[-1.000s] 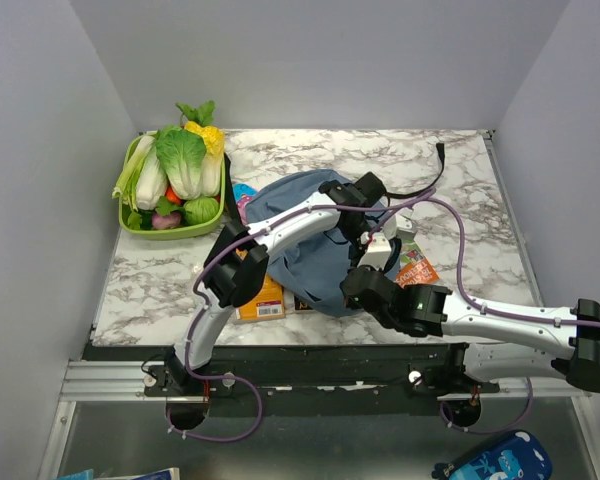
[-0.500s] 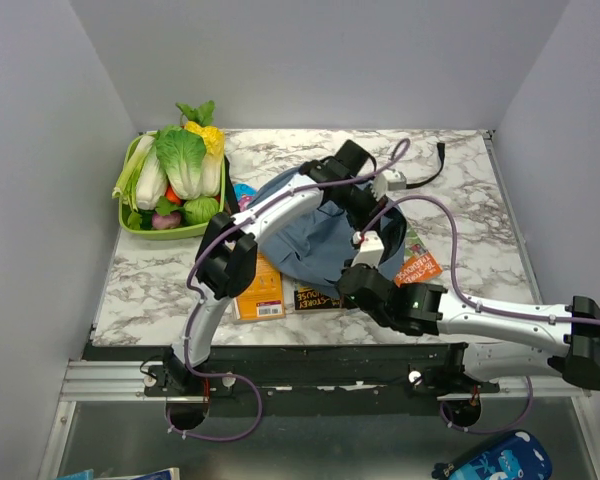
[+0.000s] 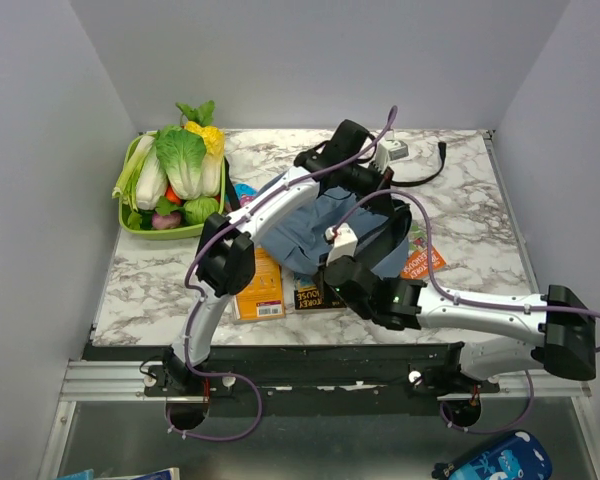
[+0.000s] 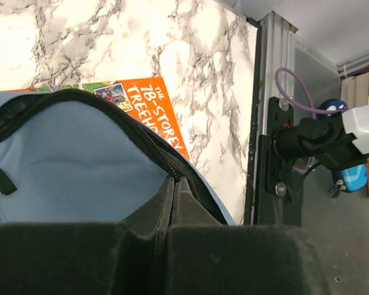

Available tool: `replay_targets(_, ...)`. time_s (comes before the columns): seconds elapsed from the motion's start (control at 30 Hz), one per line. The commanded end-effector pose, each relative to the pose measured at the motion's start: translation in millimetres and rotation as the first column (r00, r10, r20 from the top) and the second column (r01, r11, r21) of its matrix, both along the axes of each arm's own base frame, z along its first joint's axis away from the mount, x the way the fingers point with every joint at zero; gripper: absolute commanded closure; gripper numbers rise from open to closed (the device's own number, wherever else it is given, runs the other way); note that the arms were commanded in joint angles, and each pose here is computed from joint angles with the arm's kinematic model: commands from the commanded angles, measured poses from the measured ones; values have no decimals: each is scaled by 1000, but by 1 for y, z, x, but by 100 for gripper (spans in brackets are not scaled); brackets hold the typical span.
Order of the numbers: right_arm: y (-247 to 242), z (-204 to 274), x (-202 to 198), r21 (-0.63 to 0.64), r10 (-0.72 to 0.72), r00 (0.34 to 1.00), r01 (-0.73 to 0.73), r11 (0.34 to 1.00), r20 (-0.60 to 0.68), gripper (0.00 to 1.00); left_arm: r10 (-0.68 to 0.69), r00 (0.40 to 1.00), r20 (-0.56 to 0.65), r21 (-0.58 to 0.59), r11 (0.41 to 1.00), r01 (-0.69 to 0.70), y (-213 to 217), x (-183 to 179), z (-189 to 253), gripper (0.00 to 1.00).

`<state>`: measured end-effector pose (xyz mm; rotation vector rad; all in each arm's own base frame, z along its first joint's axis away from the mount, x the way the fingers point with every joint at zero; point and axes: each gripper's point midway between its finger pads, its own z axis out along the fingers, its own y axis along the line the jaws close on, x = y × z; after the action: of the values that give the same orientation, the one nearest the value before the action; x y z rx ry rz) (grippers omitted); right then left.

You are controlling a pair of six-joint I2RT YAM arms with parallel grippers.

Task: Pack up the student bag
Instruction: Unzip the student bag at the center of the board.

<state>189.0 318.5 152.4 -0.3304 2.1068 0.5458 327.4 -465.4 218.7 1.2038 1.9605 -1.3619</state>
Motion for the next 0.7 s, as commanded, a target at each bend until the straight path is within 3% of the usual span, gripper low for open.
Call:
replay_targets(0.0,78,49,-21,172,259,964,-266,948,63,99,25,995,96,-165,986,-8,-14,20,56,100)
replay_targets(0.27,111,43,-15,127,312,949,-316,940,56,97,32,992,122,-117,993,-18,11,25,47,100)
replay_targets(0.4,76,57,-8,139,216,972,-228,964,97,52,45,987,154,-79,996,-33,37,37,41,100)
replay_targets(0.5,39,74,-3,158,126,984,-144,977,124,34,40,979,198,-35,999,-34,55,36,34,100)
replay_targets(0.67,-45,72,10,180,-167,982,150,972,85,21,13,961,275,30,999,-22,80,24,27,100)
